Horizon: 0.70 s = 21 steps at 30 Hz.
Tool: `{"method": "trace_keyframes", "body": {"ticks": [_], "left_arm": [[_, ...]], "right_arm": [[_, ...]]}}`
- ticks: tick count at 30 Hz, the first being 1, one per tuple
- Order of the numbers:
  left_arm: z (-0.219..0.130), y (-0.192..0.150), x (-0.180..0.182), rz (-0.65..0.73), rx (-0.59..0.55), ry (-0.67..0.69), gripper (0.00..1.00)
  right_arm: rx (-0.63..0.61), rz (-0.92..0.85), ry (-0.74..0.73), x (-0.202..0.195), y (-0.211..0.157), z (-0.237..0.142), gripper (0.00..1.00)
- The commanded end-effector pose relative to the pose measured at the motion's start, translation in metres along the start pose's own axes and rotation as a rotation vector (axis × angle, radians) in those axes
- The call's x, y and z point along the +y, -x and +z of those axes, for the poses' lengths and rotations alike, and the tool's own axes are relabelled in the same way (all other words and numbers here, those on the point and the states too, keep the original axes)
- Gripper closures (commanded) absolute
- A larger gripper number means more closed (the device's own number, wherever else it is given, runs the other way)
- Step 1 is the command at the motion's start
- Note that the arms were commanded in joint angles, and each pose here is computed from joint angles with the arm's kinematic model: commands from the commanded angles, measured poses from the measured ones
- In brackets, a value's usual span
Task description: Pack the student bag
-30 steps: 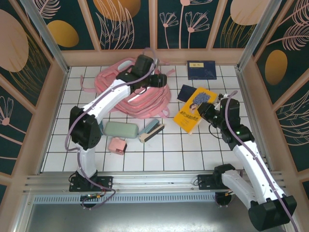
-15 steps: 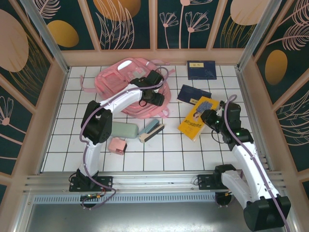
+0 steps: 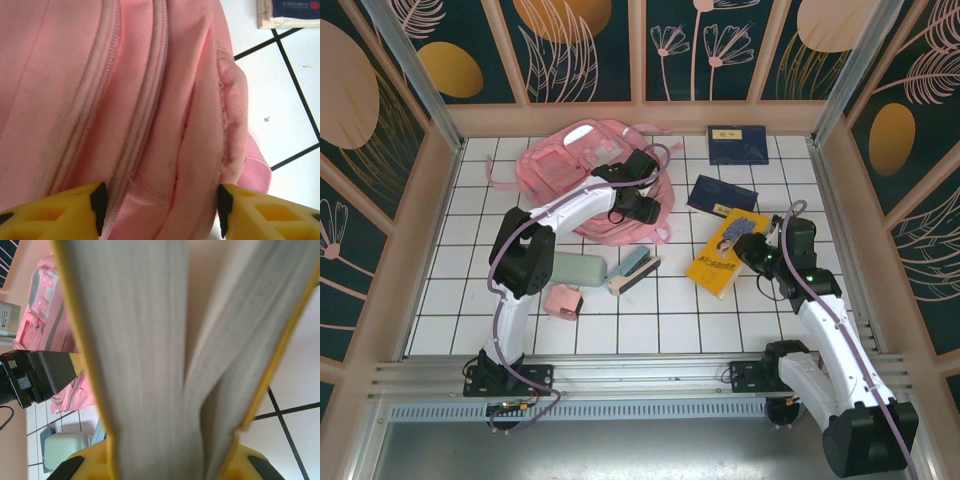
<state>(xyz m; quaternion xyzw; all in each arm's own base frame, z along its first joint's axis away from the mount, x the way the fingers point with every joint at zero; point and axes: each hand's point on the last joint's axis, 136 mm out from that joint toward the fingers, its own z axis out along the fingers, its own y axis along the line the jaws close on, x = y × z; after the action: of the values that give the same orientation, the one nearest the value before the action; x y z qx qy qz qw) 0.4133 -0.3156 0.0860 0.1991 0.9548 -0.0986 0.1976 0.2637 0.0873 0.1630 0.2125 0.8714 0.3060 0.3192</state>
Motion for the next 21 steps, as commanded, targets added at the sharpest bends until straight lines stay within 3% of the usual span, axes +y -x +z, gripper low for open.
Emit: {"method": "trace_keyframes", "body": {"ticks": [1,9,18,21], "left_arm": [[0.001,-0.009,-0.012,0.016,0.025,-0.036,0.37],[0.003,-0.016,-0.002,0.010,0.029,0.013,0.39],[-0.001,-0.006,-0.001,-0.005,-0.003,0.028,0.70],[-0.007,0.000,-0.002,-0.007,-0.016,0.024,0.74]], "right_arm": [[-0.042,-0.028,0.075,0.014,0.010,-0.003,1.00],[-0.037,-0.024,0.081,0.014,0.008,-0.002,1.00],[-0.029,-0.019,0.077,0.009,0.003,-0.002,1.00],[-0.028,-0.018,0.077,0.009,0.002,-0.002,1.00]]}}
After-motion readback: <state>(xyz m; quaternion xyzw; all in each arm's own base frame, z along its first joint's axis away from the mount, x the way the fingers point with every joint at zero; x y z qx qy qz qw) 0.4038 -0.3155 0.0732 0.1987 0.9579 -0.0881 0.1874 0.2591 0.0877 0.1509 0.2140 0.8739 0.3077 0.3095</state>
